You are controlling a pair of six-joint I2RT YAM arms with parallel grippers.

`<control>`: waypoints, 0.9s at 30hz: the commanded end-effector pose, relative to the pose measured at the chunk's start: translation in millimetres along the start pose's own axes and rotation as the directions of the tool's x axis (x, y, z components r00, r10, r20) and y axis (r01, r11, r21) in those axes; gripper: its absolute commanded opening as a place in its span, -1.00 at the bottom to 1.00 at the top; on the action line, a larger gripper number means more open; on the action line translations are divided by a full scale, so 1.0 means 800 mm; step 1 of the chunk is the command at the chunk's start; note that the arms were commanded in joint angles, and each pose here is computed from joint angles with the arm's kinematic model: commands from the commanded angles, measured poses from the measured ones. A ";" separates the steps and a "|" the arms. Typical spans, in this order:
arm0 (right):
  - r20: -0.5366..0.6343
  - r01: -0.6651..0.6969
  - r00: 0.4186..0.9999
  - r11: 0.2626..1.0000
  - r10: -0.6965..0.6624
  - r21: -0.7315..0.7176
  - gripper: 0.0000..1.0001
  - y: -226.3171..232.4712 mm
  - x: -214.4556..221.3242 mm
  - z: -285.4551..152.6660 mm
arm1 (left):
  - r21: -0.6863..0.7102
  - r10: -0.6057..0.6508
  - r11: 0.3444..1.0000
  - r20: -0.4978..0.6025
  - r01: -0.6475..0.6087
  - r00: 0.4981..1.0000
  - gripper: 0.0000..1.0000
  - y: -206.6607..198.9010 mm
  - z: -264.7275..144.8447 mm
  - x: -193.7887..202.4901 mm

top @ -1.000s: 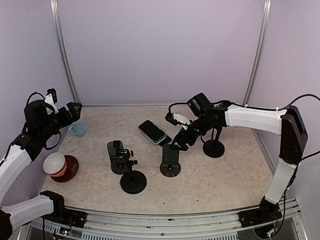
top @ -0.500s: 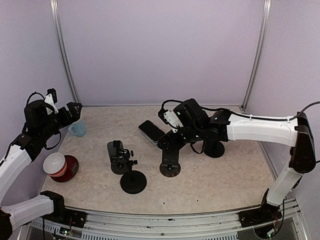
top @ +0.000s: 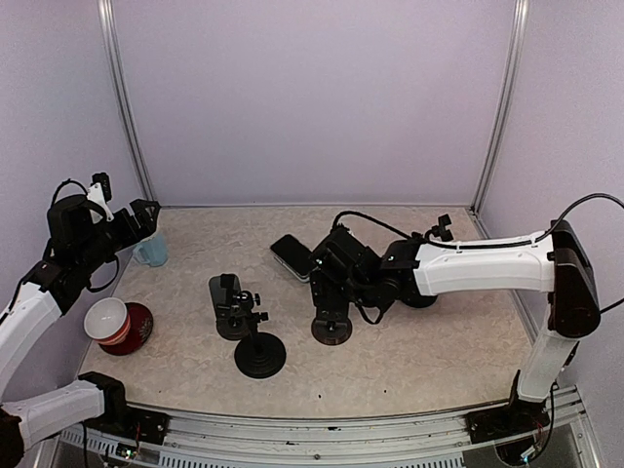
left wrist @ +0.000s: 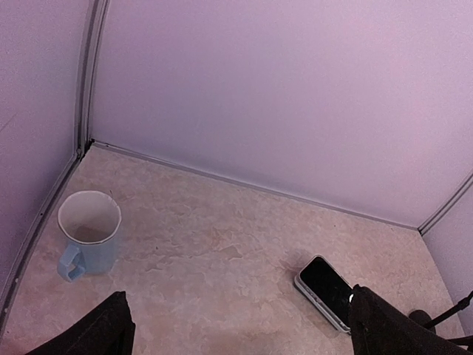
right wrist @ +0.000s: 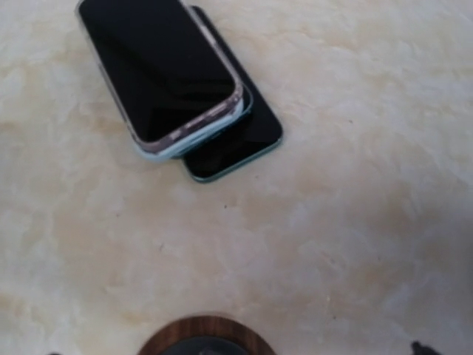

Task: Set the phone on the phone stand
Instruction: Pick up the phone stand at the center of the board.

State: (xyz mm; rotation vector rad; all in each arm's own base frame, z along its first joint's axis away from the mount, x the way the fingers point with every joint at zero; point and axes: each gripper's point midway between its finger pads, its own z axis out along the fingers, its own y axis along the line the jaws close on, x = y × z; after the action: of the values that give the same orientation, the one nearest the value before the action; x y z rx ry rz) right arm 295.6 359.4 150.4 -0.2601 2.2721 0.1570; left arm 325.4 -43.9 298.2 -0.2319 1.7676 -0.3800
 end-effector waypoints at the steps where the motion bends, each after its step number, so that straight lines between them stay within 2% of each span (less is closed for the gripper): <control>1: 0.070 -0.158 0.986 0.987 0.155 0.043 1.00 0.000 -0.003 -0.008 | 0.009 0.000 1.000 0.024 0.000 1.000 0.98 0.000 -0.001 -0.006; 8: 0.098 -0.225 0.971 0.972 0.218 0.064 1.00 0.012 0.004 -0.006 | 0.008 0.000 1.000 0.024 0.000 1.000 0.98 0.000 -0.001 -0.005; 14: 0.099 -0.240 0.968 0.963 0.229 0.122 1.00 0.013 0.014 0.001 | 0.012 0.000 1.000 0.026 0.000 1.000 0.98 -0.001 -0.002 -0.006; 27: 0.096 -0.258 0.965 0.955 0.246 0.148 1.00 0.014 0.028 0.016 | 0.017 -0.001 1.000 0.030 0.000 1.000 0.98 -0.002 -0.003 -0.008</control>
State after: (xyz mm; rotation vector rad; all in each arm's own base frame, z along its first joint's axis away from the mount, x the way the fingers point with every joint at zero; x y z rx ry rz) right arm 287.7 366.5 128.1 0.1076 2.2360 0.1416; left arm 325.4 -44.0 298.3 -0.2315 1.7673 -0.3804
